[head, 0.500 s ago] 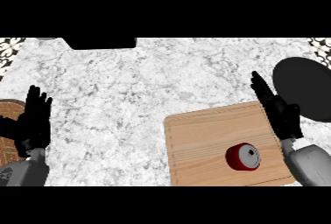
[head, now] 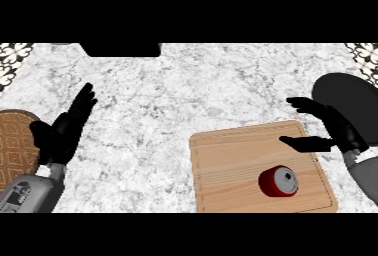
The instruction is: Pick the can from the cutting board and place it in the pan
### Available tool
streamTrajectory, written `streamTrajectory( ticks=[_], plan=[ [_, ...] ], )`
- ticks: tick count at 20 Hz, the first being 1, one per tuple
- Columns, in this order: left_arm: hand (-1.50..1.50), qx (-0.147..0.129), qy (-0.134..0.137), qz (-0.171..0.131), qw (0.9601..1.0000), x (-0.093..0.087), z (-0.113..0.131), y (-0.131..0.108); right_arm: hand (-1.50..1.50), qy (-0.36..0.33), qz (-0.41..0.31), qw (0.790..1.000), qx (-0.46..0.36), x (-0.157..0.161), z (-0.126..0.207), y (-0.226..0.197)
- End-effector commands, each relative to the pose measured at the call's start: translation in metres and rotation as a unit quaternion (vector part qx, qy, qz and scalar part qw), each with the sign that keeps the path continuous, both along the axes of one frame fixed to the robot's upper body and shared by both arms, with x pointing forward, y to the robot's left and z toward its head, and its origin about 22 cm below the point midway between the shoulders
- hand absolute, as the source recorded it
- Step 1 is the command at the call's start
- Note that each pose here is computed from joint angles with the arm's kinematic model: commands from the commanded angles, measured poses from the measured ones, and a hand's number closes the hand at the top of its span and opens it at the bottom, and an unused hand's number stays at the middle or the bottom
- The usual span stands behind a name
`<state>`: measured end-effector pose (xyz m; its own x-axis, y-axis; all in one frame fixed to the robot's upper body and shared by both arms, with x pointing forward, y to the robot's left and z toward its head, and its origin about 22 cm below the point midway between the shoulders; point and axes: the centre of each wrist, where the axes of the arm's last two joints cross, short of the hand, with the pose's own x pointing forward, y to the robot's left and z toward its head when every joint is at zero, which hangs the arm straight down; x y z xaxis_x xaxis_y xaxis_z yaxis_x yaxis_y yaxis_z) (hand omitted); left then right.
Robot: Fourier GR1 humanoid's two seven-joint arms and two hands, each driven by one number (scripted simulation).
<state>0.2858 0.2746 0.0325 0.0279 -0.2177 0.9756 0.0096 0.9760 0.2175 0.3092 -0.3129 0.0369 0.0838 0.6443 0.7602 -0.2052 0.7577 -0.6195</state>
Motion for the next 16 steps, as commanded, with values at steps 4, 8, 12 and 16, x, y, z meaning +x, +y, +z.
streamTrajectory(
  ticks=[4,8,12,16],
  plan=[
    [0.00,0.033,0.016,-0.067,0.9971,-0.003,0.025,-0.021,-1.50,-0.036,-0.071,0.996,0.026,-0.055,-0.060,0.006],
    [0.00,0.032,0.029,-0.076,0.9962,-0.017,0.016,-0.022,-1.50,0.041,0.017,0.998,-0.051,-0.054,-0.031,-0.013],
    [0.00,0.024,0.025,-0.079,0.9963,-0.006,0.023,-0.030,-1.50,0.067,0.033,0.982,-0.173,-0.032,0.014,-0.014],
    [0.00,0.035,0.022,-0.082,0.9958,-0.011,0.020,-0.028,-1.50,0.138,0.078,0.956,-0.246,-0.027,0.046,0.011]
  ],
)
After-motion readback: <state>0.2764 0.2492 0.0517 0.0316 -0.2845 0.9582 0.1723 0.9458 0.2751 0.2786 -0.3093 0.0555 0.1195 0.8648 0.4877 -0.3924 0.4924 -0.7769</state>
